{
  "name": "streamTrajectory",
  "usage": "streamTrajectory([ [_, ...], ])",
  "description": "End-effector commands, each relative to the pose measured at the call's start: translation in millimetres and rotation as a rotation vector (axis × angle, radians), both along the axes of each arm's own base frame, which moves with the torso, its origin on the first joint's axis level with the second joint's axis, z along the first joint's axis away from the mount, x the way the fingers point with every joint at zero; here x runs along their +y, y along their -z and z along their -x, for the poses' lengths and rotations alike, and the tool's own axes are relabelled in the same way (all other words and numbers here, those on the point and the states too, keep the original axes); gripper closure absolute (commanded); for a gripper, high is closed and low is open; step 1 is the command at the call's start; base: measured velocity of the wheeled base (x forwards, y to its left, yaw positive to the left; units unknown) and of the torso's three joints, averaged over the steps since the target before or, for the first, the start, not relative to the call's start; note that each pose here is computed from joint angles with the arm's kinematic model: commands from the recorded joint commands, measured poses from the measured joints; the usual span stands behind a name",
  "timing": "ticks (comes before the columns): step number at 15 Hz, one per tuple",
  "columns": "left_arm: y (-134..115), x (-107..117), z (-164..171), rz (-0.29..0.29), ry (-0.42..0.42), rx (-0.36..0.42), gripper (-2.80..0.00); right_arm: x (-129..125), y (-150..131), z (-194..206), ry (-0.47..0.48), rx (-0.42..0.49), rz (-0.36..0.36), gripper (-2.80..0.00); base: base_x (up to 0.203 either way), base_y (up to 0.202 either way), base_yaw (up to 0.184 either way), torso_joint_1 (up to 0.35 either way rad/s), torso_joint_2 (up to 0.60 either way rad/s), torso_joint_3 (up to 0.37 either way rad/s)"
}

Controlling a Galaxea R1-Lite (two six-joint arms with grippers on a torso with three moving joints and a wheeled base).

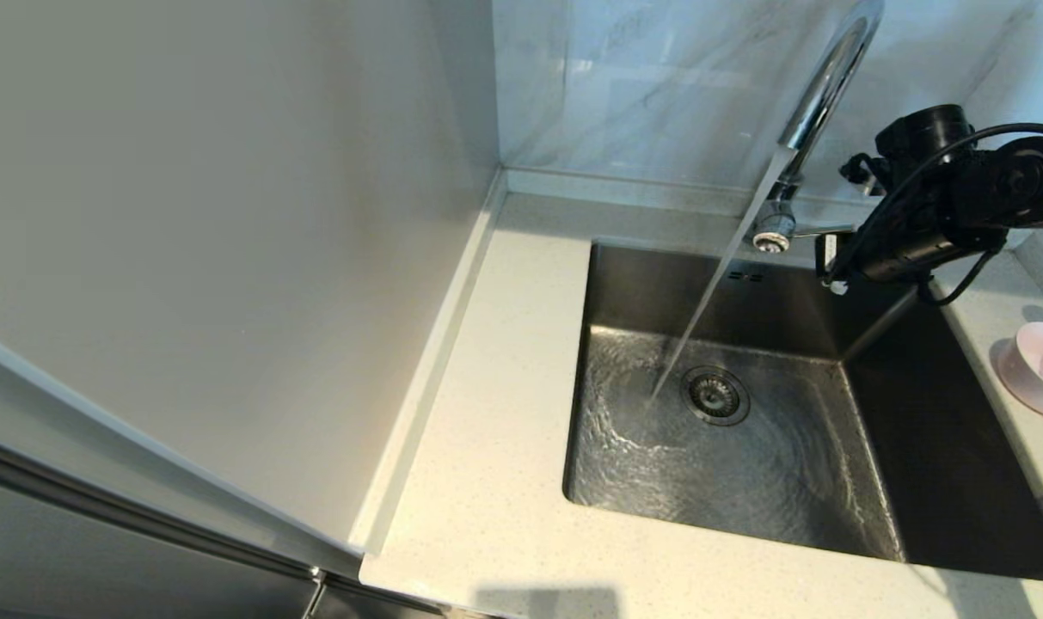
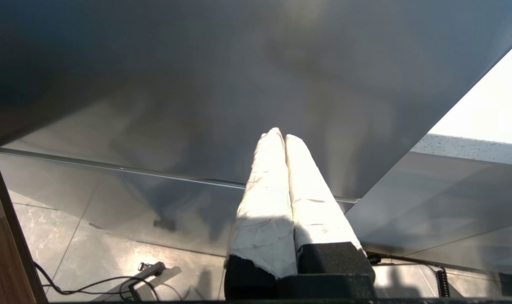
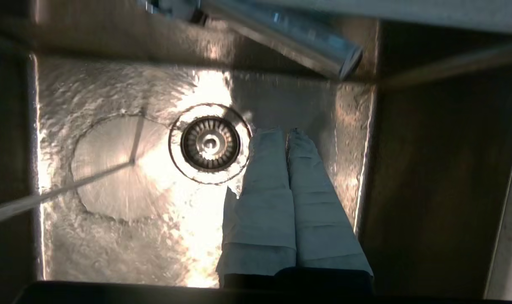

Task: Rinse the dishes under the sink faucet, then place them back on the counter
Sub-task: Turn off the faucet

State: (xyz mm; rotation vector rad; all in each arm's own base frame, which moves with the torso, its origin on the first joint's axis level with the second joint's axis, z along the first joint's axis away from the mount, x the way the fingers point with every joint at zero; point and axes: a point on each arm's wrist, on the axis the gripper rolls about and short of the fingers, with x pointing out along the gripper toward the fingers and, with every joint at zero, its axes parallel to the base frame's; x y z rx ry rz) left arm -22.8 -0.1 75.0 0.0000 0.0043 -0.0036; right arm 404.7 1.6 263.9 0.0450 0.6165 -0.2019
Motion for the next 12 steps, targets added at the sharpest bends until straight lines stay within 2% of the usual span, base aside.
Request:
streamTrajectory([
  [1, 0.0, 0.0, 0.0, 0.0, 0.0, 0.0, 0.0, 0.2, -0.4, -7.2, 0.003, -0.054, 0.0, 0.0, 0.0, 0.0, 0.0, 0.0, 0.0, 0.0],
  [4, 0.0, 0.0, 0.0, 0.0, 0.001, 0.0, 0.0, 0.8, -3.1, -15.4, 0.016, -0.133, 0.006, 0.0, 0.0, 0.0, 0.0, 0.0, 0.0, 0.0],
  [9, 0.0, 0.0, 0.0, 0.0, 0.0, 0.0, 0.0, -0.2, -22.8, -24.1, 0.029, -0.35, 0.003, 0.0, 0.0, 0.0, 0.0, 0.0, 0.0, 0.0],
  [12, 0.0, 0.0, 0.0, 0.0, 0.0, 0.0, 0.0, -1.8, -31.9, -22.2, 0.105, -0.414, 0.04, 0.0, 0.0, 0.0, 0.0, 0.0, 0.0, 0.0],
])
